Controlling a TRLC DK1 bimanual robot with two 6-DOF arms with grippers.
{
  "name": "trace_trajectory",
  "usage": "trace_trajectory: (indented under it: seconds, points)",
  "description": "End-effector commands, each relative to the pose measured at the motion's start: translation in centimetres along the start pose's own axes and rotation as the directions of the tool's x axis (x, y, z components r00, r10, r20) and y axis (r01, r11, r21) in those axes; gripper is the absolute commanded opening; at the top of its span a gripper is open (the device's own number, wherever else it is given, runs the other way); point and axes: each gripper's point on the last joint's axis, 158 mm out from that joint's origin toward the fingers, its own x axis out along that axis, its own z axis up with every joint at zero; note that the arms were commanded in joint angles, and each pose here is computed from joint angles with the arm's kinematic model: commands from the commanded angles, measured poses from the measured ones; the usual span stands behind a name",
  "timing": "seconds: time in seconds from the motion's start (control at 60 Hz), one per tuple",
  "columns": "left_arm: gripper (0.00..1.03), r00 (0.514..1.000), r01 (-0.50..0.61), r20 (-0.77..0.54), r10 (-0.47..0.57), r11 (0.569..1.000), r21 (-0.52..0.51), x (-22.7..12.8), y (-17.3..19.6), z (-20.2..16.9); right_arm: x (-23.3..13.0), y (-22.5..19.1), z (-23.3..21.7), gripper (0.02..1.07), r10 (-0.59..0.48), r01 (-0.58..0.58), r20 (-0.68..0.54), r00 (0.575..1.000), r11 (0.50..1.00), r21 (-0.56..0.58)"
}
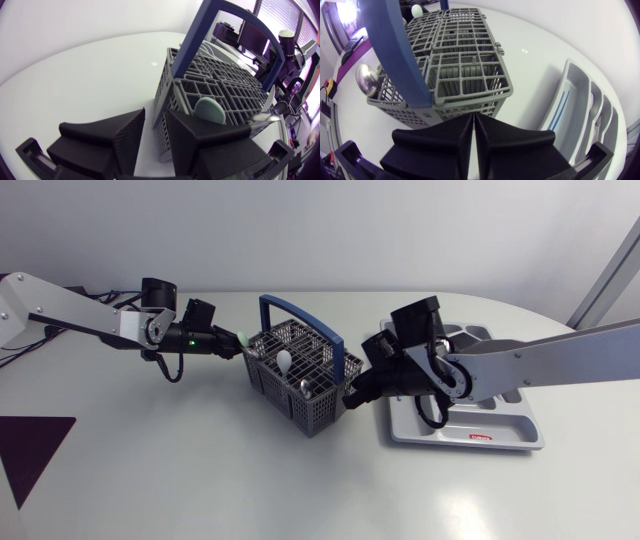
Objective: Unload the cutlery basket into the drawer organizer.
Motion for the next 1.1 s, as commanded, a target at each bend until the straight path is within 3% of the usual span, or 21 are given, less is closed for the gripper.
trace_trajectory:
  seconds: [0.0,0.783,1.083]
  points:
    - [0.32,0.999,0.051,-0.012,-0.051,0.999,0.008,0.2,-1.7,-0.7,0.4,-0.6,1.5,0.12,0.001,-0.002,0.031,1.0,1.0,0.031]
    - [0.32,0.998,0.063,-0.027,-0.062,0.996,0.057,-7.6,-8.6,-4.9,3.4,-1.3,6.1,0.12,0.019,-0.021,0.064,0.998,0.999,0.034]
    - [0.32,0.997,0.069,-0.036,-0.067,0.995,0.071,-8.1,-9.5,-5.6,4.0,-1.4,5.8,0.12,0.017,-0.02,0.054,0.998,0.999,0.044]
